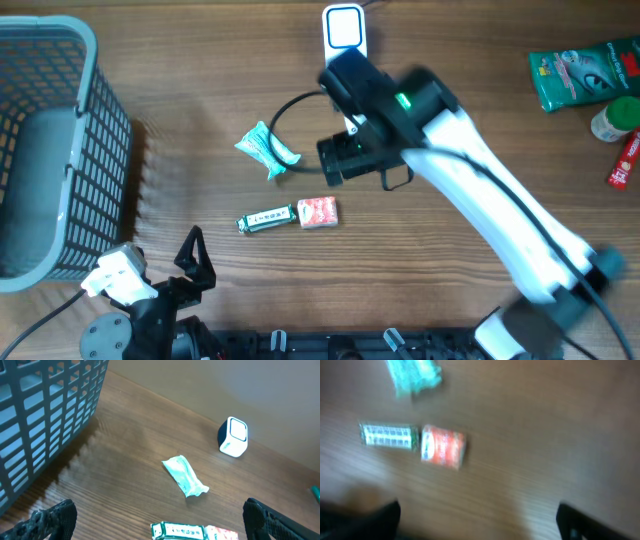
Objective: Scan the item barcode
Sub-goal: 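Move the right gripper down to the red Kleenex tissue pack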
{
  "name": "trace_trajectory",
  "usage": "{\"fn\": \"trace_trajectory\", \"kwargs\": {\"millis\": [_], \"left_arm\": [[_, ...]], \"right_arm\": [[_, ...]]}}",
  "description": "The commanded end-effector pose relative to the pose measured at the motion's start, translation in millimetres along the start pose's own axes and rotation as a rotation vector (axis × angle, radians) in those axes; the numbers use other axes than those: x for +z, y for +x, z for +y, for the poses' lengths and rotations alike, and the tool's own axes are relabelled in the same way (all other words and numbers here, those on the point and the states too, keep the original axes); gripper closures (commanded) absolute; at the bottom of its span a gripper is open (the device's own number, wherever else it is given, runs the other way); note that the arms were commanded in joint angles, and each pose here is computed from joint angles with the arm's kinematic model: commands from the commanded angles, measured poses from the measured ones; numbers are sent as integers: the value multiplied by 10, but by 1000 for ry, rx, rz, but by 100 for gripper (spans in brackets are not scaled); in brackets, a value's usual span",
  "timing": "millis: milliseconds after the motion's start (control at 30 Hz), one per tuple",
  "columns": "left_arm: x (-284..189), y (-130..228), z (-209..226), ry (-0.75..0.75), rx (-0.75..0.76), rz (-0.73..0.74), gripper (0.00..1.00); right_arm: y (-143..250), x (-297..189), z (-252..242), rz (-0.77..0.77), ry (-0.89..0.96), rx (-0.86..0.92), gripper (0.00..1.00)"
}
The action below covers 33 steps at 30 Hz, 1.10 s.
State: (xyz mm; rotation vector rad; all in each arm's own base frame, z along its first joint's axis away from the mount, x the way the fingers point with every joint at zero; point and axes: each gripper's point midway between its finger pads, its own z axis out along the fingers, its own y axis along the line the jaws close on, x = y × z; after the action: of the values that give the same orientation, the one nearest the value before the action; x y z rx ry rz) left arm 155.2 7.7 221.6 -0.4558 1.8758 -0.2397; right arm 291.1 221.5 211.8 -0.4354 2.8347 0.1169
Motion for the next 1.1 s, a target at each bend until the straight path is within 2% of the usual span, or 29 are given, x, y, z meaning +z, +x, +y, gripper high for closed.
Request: {"fn": "trace_trajectory", "kwargs": {"millis": [0, 100, 133, 200, 300, 367, 567, 700, 900, 933, 1067], "left_arm": [[4, 8, -8, 6, -7, 2, 0], [4, 9, -7, 6, -7, 3, 0], [4, 8, -8, 6, -7, 2, 0], [4, 8, -8, 6, -7, 2, 0], [4, 8, -8, 6, -7, 2, 0], [4, 8, -8, 6, -7, 2, 0], [4, 8, -8, 6, -7, 2, 0], [4, 8, -8, 6, -7, 2, 0], [4, 8, -8, 6, -7, 2, 0], [4, 8, -8, 6, -7, 2, 0], [4, 8, -8, 6, -7, 2, 0]], "right_arm": [[304, 740, -204, 0, 96, 91, 0], [743, 1314, -37, 125, -30, 7, 1], [818, 1369, -57, 151, -24, -13, 4], [861, 1391, -60, 172, -23, -17, 4], [926, 1355, 149, 205, -157, -127, 3], [982, 1324, 242, 232, -221, -136, 4], [956, 1311, 348, 216, -302, -220, 5], [895, 1466, 317, 208, -287, -235, 5], [851, 1677, 217, 223, -278, -221, 10], [824, 1717, 229, 212, -281, -233, 19], [843, 1791, 242, 224, -289, -246, 20]]}}
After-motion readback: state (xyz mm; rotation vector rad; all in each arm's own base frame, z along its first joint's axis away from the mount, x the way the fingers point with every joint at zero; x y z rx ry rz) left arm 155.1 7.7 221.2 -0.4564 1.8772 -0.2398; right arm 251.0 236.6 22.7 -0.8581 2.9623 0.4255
